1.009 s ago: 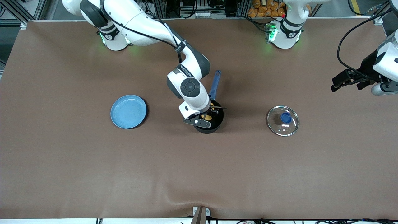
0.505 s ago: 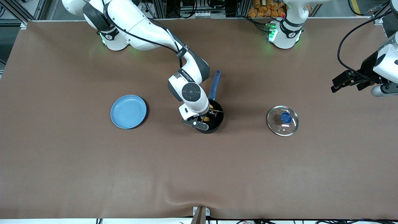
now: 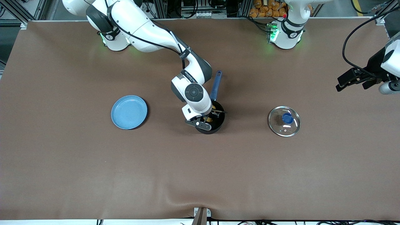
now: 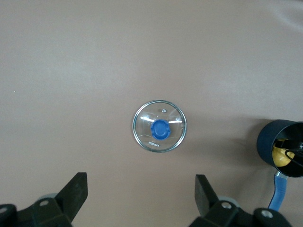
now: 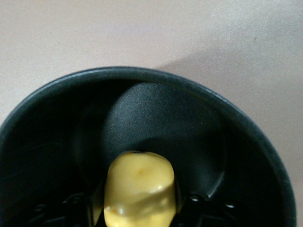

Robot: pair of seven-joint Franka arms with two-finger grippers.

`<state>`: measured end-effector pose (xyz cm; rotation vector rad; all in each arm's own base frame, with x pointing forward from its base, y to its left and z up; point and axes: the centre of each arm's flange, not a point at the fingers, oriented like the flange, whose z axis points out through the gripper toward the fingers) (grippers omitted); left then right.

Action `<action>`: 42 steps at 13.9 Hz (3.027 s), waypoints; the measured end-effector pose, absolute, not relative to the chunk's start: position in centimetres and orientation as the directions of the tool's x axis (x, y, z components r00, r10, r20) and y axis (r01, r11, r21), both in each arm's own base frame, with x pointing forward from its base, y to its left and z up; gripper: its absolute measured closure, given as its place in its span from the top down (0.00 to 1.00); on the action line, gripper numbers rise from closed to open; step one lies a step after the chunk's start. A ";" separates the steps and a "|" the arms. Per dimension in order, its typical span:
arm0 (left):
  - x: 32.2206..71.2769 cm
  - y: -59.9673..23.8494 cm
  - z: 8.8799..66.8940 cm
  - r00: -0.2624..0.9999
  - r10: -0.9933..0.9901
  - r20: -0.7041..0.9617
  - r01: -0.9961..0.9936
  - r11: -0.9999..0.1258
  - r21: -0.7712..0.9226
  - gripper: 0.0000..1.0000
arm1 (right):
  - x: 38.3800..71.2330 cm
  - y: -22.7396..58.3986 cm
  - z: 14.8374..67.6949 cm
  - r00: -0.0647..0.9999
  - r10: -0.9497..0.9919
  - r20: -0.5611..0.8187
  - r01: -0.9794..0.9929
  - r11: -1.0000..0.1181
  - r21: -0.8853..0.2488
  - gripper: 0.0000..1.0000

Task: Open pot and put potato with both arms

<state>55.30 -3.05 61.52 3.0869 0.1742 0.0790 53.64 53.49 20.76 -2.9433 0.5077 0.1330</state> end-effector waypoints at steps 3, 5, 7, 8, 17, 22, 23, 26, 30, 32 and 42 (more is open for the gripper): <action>55.4 -1.8 61.4 0.990 0.136 0.046 0.134 -0.990 0.051 1.00 | 53.9 53.4 21.0 0.941 -0.322 -0.101 -0.334 -0.933 -0.134 0.96; 55.4 -1.0 61.4 0.988 0.150 0.046 0.148 -0.988 0.051 1.00 | 54.2 53.5 21.6 0.942 -0.323 -0.094 -0.334 -0.932 -0.143 1.00; 55.4 -1.0 61.4 0.988 0.151 0.045 0.148 -0.988 0.051 1.00 | 54.4 53.7 22.5 0.942 -0.321 -0.098 -0.332 -0.933 -0.140 1.00; 55.5 -1.0 61.2 0.988 0.150 0.042 0.147 -0.988 0.051 1.00 | 54.5 53.8 23.3 0.942 -0.318 -0.104 -0.329 -0.935 -0.131 1.00; 55.4 -5.0 61.1 0.996 0.081 0.032 0.079 -0.996 0.050 1.00 | 56.4 51.5 38.5 0.936 -0.325 -0.136 -0.338 -0.938 -0.079 1.00; 55.4 -3.9 61.0 0.995 0.100 0.024 0.099 -0.994 0.049 1.00 | 64.4 33.9 50.1 0.948 -0.308 -0.085 -0.316 -0.943 -0.107 1.00; 55.4 -3.9 61.0 0.995 0.099 0.024 0.098 -0.994 0.049 1.00 | 65.4 30.1 51.4 0.954 -0.288 -0.090 -0.296 -0.950 -0.102 1.00; 55.4 -3.9 61.0 0.995 0.099 0.023 0.098 -0.994 0.049 1.00 | 67.0 20.7 53.7 0.964 -0.239 -0.114 -0.250 -0.964 -0.091 1.00; 55.4 -3.9 61.1 0.995 0.100 0.023 0.099 -0.994 0.049 1.00 | 66.5 13.1 57.3 0.961 -0.250 -0.122 -0.261 -0.961 -0.087 1.00; 55.3 -3.9 61.1 0.995 0.099 0.023 0.098 -0.994 0.049 1.00 | 65.1 9.8 60.1 0.968 -0.220 -0.123 -0.231 -0.970 -0.079 1.00; 55.3 -3.8 61.1 0.994 0.110 0.021 0.109 -0.993 0.051 1.00 | 55.2 5.3 65.5 0.967 -0.249 -0.048 -0.251 -0.966 -0.054 1.00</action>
